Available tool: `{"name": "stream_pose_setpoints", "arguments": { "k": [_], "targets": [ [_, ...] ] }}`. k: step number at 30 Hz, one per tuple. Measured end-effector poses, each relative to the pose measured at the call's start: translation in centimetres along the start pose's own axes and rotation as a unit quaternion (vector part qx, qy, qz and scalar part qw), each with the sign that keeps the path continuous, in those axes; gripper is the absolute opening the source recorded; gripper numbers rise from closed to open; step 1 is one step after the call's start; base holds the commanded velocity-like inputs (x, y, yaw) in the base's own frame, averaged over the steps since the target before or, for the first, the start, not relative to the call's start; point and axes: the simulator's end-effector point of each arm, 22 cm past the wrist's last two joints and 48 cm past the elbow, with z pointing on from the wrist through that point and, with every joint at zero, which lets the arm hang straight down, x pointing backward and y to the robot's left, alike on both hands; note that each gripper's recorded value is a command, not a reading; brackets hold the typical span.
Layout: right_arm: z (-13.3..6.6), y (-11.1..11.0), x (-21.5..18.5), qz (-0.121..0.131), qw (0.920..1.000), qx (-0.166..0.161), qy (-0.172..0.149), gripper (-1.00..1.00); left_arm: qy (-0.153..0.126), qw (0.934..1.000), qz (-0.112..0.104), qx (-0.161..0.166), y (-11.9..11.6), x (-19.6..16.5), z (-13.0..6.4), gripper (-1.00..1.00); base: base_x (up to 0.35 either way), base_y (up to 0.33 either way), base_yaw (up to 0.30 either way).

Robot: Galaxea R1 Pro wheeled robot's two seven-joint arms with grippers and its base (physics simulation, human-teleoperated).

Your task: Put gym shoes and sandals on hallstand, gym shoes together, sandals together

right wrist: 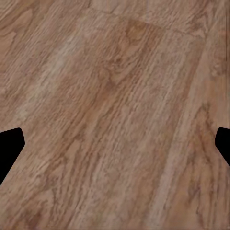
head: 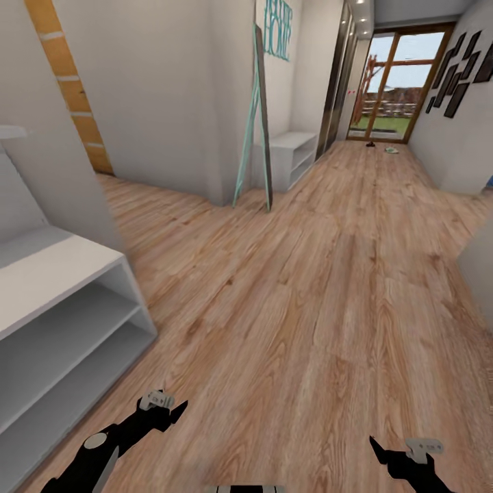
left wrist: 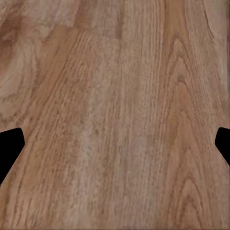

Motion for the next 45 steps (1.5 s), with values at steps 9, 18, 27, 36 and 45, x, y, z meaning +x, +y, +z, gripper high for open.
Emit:
{"name": "stream_pose_setpoints", "arguments": {
  "k": [9,18,27,36,45],
  "targets": [
    [0.0,0.0,0.02,0.0,1.0,0.0,0.0,1.0,0.0,1.0,0.0,0.0,0.01,-0.02,0.0,1.0,0.338,-0.07,-0.281],
    [0.0,0.01,0.05,0.0,1.0,0.0,0.0,1.0,-0.001,1.0,0.0,-0.001,0.05,-0.06,-0.02,1.0,0.338,-0.015,-0.281],
    [0.0,0.02,0.06,0.0,1.0,0.0,0.001,1.0,-0.002,1.0,0.003,-0.003,0.34,-0.27,-0.11,1.0,0.339,-0.001,-0.281],
    [0.0,0.03,0.03,0.0,1.0,-0.001,0.0,1.0,-0.001,1.0,0.003,-0.003,0.38,-0.2,-0.13,1.0,0.339,0.0,-0.219],
    [0.0,-0.04,-0.17,-0.002,1.0,-0.001,-0.002,1.0,0.001,1.0,0.002,-0.003,0.29,-0.01,-0.11,1.0,0.339,0.0,-0.022]
  ]
}}
